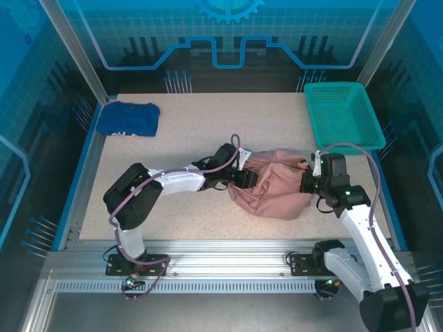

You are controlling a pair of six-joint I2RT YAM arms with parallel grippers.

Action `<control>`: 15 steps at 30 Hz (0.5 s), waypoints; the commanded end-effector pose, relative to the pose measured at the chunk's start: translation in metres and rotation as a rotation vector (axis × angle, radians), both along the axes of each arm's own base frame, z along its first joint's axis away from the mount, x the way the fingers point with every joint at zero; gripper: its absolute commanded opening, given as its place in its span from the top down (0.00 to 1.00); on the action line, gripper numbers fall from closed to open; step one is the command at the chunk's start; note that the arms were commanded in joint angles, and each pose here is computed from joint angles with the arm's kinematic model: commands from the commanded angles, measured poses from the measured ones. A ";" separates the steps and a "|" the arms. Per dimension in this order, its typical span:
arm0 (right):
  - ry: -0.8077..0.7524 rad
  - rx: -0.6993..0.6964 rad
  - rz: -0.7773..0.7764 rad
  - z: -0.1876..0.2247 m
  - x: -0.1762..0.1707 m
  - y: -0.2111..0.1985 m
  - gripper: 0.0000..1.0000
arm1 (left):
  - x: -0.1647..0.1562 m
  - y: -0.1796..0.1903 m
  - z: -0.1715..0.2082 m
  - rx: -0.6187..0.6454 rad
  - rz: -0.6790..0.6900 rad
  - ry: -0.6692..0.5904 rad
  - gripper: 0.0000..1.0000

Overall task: Fold the inside-out t-shirt
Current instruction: Turn the T-shirt inside out at the center of the table.

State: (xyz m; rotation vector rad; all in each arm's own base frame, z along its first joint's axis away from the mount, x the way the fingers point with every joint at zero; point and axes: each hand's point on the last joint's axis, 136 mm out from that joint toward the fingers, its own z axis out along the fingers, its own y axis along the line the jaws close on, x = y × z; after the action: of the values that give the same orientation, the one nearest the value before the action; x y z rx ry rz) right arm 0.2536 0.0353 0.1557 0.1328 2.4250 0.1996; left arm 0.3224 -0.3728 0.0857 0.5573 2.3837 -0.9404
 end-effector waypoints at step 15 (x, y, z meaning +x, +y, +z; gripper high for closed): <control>-0.035 0.014 -0.019 0.010 0.001 -0.006 1.00 | 0.012 -0.016 -0.021 0.038 -0.006 0.037 0.57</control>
State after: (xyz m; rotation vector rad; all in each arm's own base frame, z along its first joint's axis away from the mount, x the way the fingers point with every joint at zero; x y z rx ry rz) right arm 0.2526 0.0296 0.1584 0.1578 2.4125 0.1895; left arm 0.3340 -0.3794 0.0672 0.5404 2.4266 -0.9012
